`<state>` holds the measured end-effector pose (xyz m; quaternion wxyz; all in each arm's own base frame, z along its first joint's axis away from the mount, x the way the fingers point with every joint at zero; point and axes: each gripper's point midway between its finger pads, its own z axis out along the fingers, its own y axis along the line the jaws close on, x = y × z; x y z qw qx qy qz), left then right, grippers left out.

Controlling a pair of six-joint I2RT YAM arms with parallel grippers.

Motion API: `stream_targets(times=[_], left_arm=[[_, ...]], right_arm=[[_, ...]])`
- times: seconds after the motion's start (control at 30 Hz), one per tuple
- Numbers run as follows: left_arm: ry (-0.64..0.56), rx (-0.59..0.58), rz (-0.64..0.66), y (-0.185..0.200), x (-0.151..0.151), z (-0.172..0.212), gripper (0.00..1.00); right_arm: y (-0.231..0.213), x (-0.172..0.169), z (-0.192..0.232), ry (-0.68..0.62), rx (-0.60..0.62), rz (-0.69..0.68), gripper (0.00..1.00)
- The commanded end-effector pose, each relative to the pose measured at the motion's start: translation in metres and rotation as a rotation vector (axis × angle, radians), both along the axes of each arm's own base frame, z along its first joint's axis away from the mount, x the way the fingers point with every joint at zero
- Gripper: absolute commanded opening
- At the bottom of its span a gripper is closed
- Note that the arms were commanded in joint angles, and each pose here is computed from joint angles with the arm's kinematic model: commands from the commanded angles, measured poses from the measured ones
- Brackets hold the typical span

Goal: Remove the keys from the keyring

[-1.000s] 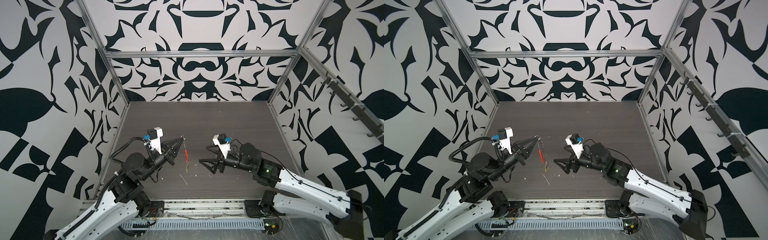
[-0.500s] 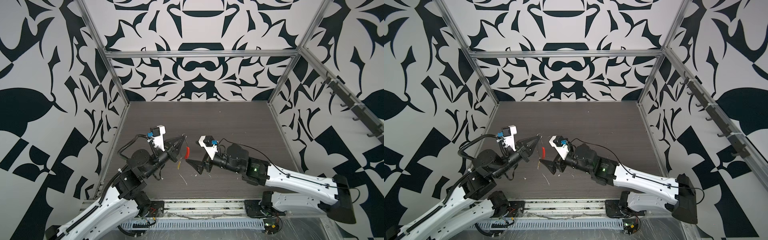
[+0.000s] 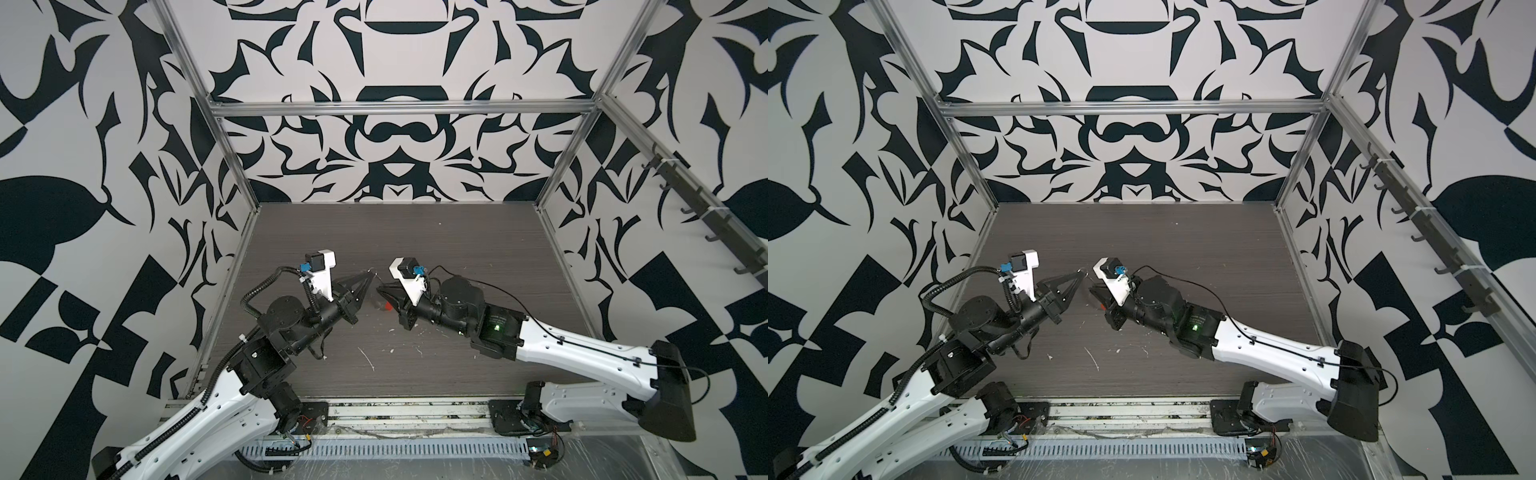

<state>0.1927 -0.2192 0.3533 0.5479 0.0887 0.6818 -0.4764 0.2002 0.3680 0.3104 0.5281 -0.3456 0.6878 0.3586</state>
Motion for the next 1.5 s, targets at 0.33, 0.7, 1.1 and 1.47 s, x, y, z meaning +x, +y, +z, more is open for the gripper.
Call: stream_targets(times=[0.33,0.7,1.1,1.47], left_arm=[[-0.119,0.091,-0.064,0.006,-0.022,0.007,0.73],[-0.125,0.131,-0.192,-0.009,-0.037,-0.013,0.74],[-0.082,0.136,-0.322,-0.033,-0.044,-0.016,0.57],[-0.047,0.057,-0.317,-0.038,-0.038,-0.006,0.13]], right_arm=[[-0.052,0.027,0.029,0.244,0.093,0.097,0.00],[-0.067,-0.016,0.067,0.279,0.165,0.434,0.00],[-0.063,-0.032,0.075,0.281,0.190,0.556,0.00],[-0.062,-0.019,0.068,0.300,0.194,0.491,0.00]])
